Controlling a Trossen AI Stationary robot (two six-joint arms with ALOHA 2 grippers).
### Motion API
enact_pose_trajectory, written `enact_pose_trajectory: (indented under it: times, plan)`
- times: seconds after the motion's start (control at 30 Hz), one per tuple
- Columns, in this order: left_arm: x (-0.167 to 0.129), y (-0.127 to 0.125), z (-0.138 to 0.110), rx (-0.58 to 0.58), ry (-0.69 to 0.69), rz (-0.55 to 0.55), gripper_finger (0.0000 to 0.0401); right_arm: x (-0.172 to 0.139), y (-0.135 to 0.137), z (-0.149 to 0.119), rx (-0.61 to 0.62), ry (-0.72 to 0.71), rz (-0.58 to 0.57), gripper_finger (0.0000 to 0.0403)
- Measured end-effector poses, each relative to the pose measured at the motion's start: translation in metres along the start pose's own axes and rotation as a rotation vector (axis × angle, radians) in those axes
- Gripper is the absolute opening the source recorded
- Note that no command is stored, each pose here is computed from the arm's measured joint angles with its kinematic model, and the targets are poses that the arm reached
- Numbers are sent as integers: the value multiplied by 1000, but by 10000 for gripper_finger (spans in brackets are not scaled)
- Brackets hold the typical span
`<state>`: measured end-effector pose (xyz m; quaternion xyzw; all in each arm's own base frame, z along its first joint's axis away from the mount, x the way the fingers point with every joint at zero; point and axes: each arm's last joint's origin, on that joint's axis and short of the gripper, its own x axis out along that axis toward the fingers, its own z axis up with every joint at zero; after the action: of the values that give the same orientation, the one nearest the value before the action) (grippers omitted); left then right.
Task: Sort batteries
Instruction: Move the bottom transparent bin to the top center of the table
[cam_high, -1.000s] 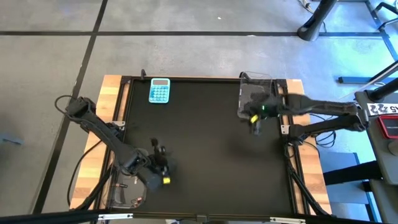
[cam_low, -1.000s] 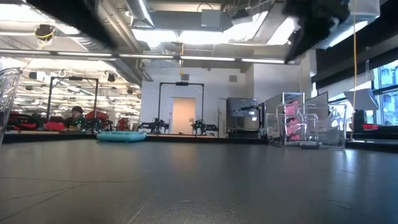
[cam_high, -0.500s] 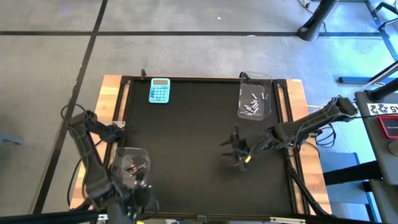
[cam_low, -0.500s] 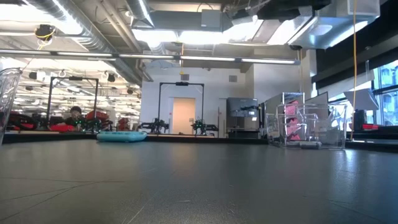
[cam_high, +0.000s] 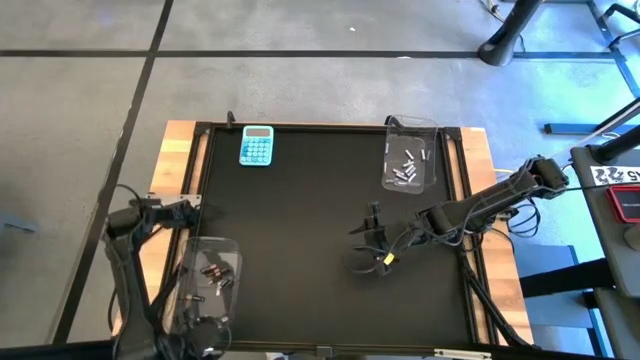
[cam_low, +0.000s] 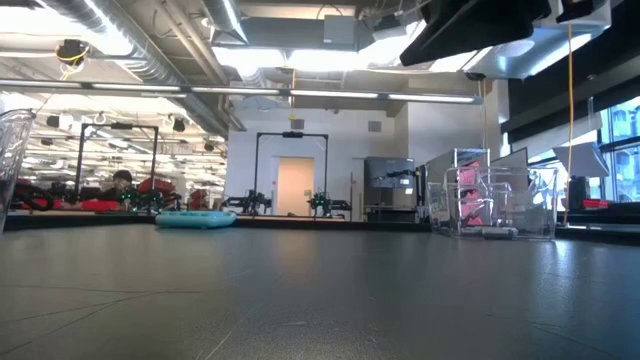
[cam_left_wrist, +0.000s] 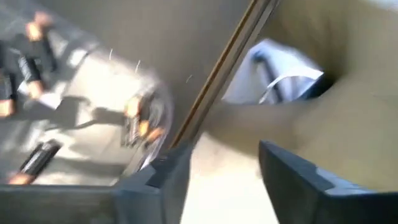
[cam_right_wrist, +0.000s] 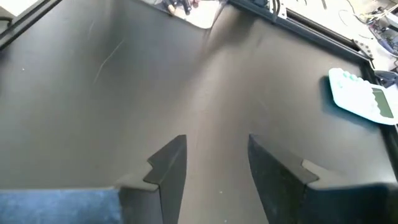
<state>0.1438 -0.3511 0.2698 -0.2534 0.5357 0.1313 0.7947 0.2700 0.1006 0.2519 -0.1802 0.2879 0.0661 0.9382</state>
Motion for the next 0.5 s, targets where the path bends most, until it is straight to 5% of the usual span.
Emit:
enact_pose_trajectory:
  times: [0.27, 0.5]
  plan:
    - [21, 15, -9, 155, 107, 266, 235, 0, 0, 0, 3, 3, 1, 172]
    - [27, 18, -10, 274, 124, 285, 179, 0, 0, 0, 23, 3, 1, 172]
